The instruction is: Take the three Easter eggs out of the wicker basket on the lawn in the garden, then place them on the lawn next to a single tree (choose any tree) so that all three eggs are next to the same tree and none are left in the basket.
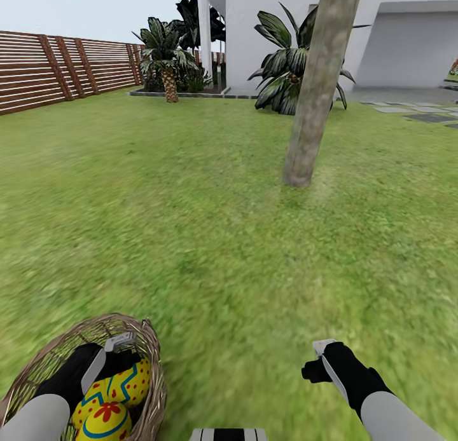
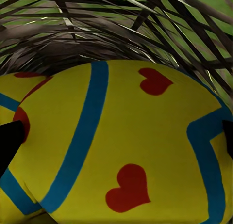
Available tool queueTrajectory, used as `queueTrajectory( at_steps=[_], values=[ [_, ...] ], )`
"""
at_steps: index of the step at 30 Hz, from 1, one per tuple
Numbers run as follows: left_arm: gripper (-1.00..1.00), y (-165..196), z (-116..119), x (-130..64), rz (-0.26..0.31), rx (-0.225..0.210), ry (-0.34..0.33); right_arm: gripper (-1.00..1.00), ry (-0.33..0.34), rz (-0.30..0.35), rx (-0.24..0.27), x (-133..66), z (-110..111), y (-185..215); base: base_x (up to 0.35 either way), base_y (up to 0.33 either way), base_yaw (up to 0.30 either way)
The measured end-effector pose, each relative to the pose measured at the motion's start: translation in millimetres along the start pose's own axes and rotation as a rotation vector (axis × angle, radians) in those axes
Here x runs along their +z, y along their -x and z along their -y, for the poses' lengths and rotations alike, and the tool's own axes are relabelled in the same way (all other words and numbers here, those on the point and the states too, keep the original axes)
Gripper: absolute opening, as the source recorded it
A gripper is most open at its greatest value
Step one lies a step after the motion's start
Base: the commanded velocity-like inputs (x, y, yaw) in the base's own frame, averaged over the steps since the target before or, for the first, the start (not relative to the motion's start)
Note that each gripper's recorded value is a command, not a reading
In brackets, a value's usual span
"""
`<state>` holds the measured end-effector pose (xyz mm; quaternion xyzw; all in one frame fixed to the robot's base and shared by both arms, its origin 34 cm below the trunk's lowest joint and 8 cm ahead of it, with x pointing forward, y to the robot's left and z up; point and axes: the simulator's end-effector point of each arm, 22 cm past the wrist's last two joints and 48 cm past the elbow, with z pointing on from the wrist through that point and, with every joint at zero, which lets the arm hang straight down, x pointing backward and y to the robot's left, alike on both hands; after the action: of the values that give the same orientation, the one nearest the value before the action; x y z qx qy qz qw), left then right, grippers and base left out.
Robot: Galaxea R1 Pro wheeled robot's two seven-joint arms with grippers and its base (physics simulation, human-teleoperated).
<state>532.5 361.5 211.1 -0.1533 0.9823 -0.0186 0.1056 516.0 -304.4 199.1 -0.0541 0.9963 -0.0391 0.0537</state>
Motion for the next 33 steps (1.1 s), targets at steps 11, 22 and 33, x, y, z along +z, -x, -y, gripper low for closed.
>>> queueTrajectory(
  at_steps=[11, 22, 33],
  values=[
    [-1.00, 0.0, 0.0, 0.0, 0.000, 0.001, 0.000, 1.00, -0.001, 0.000, 0.000, 0.0, 0.2, 0.0, 0.000, 0.000, 0.000],
    [-1.00, 0.2, 0.0, -0.1, 0.000, 0.002, 0.000, 1.00, -0.001, 0.000, 0.000, 0.1, 0.2, -0.2, 0.000, 0.000, 0.000],
    [-1.00, -2.0, 0.0, -0.4, -0.004, -0.002, -0.002, 1.00, -0.002, 0.004, 0.001, -1.6, 0.6, 1.2, 0.000, 0.000, 0.000]
  ],
)
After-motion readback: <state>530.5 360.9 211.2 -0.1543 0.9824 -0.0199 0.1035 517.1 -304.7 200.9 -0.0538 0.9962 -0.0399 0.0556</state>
